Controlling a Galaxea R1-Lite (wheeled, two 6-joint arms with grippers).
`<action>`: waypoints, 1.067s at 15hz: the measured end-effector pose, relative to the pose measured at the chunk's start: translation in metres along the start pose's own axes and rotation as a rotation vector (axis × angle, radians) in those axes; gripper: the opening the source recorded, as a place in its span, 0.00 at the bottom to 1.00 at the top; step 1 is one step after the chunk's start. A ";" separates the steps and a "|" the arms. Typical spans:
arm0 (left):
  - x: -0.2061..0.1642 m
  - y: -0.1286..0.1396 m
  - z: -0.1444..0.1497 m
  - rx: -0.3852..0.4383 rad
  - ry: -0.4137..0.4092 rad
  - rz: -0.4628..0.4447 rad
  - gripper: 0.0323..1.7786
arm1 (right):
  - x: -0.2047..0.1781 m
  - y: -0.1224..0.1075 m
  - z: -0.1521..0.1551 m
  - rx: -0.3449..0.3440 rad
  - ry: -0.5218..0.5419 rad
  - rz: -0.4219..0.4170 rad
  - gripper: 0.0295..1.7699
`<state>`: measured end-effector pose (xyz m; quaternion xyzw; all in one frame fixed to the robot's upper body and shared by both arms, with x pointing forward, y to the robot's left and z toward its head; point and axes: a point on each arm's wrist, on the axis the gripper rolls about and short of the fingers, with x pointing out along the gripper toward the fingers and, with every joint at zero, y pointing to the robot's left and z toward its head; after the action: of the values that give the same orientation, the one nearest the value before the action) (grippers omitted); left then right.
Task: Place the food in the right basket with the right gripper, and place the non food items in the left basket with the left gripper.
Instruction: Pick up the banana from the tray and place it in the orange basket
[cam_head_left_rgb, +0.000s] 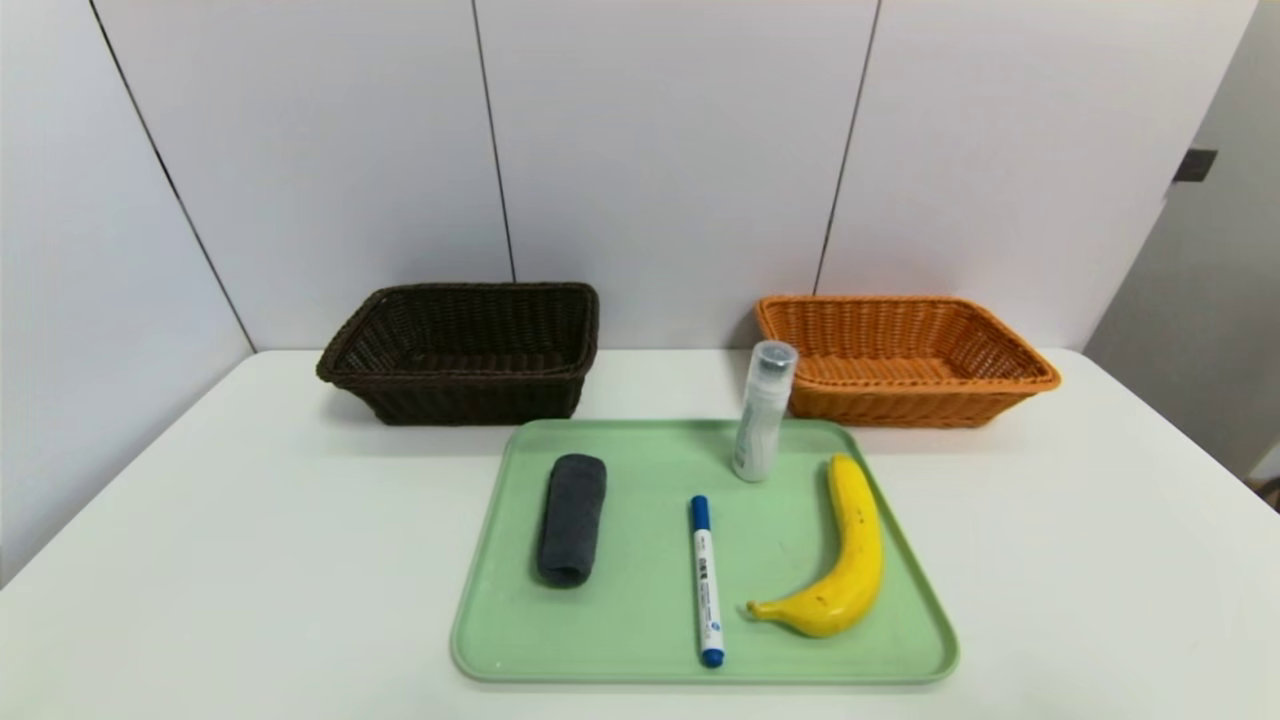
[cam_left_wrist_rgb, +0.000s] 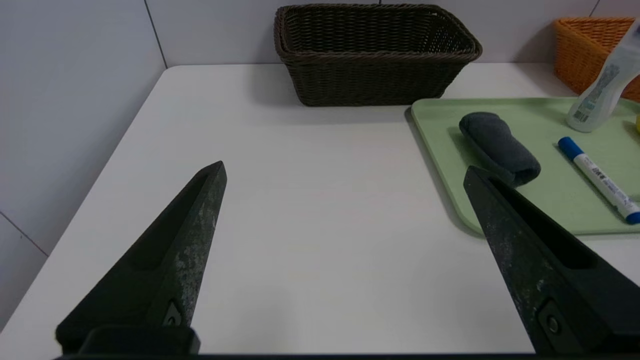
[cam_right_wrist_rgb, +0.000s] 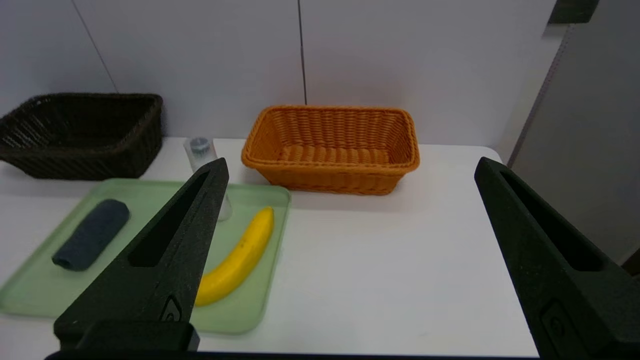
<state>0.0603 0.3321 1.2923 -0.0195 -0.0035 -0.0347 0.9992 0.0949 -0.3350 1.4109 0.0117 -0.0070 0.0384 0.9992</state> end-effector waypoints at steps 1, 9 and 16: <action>0.008 0.000 0.019 -0.009 0.013 -0.002 0.95 | 0.019 -0.001 0.018 0.033 0.021 0.005 0.96; 0.123 -0.003 0.106 -0.043 0.205 -0.070 0.95 | 0.147 0.025 0.060 0.363 0.442 0.109 0.96; 0.186 -0.041 0.087 -0.121 0.423 -0.154 0.95 | 0.196 0.110 0.005 0.515 1.078 0.077 0.96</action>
<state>0.2423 0.2814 1.3825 -0.0714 0.2067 -0.1141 0.9691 0.2819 -0.2100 1.4213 0.2320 0.5099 0.0755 0.8249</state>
